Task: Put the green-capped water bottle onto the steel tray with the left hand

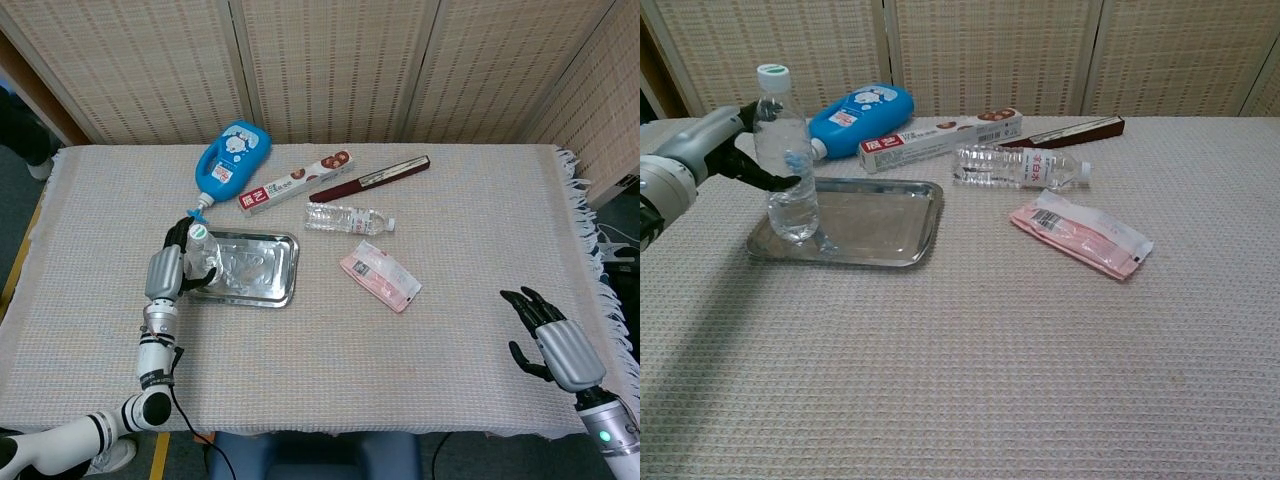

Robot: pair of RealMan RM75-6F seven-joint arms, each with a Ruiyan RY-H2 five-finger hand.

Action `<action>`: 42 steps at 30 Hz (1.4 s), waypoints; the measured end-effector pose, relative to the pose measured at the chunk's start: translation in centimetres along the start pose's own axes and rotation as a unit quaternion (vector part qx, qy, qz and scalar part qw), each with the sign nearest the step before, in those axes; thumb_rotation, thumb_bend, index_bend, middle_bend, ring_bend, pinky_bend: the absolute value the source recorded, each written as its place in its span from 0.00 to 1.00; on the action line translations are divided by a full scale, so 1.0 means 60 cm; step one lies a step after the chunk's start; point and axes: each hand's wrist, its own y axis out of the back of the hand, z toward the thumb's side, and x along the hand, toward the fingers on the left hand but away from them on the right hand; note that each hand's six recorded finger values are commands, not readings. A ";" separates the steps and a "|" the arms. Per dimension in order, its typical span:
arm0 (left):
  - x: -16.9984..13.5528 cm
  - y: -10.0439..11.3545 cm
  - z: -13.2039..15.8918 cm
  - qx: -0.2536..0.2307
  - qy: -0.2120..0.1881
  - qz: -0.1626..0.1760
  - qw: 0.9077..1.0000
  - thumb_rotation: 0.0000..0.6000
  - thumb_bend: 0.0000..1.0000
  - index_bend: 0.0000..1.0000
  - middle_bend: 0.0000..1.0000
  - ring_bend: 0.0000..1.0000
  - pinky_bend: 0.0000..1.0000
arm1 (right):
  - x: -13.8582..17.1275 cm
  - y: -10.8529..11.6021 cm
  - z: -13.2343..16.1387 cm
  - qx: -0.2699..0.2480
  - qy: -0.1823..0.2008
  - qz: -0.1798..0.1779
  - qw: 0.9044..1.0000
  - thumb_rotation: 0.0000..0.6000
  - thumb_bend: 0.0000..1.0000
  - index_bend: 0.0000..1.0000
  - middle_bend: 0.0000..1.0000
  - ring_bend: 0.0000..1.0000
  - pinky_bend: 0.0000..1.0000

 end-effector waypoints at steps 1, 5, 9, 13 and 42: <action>0.000 0.003 -0.005 0.003 0.002 0.001 1.000 1.00 0.29 0.00 0.00 0.00 0.29 | 0.000 0.000 0.000 0.000 0.000 0.000 1.000 1.00 0.25 0.01 0.09 0.00 0.20; -0.002 0.016 -0.027 0.010 0.012 0.004 1.000 1.00 0.29 0.00 0.00 0.00 0.29 | -0.001 -0.002 0.000 0.001 -0.001 0.002 1.000 1.00 0.25 0.01 0.09 0.00 0.20; -0.006 0.025 -0.042 0.009 0.017 0.006 1.000 1.00 0.29 0.00 0.00 0.00 0.30 | -0.001 -0.003 0.000 0.001 0.000 0.004 1.000 1.00 0.25 0.01 0.09 0.00 0.20; -0.008 0.031 -0.049 0.010 0.015 0.007 1.000 1.00 0.28 0.00 0.00 0.00 0.30 | -0.002 -0.004 -0.001 0.001 -0.004 0.004 1.000 1.00 0.25 0.01 0.09 0.00 0.20; -0.035 0.104 -0.131 0.185 -0.011 0.065 0.981 1.00 0.29 0.00 0.00 0.00 0.30 | -0.001 -0.006 0.001 0.002 0.000 0.005 1.000 1.00 0.25 0.01 0.09 0.00 0.20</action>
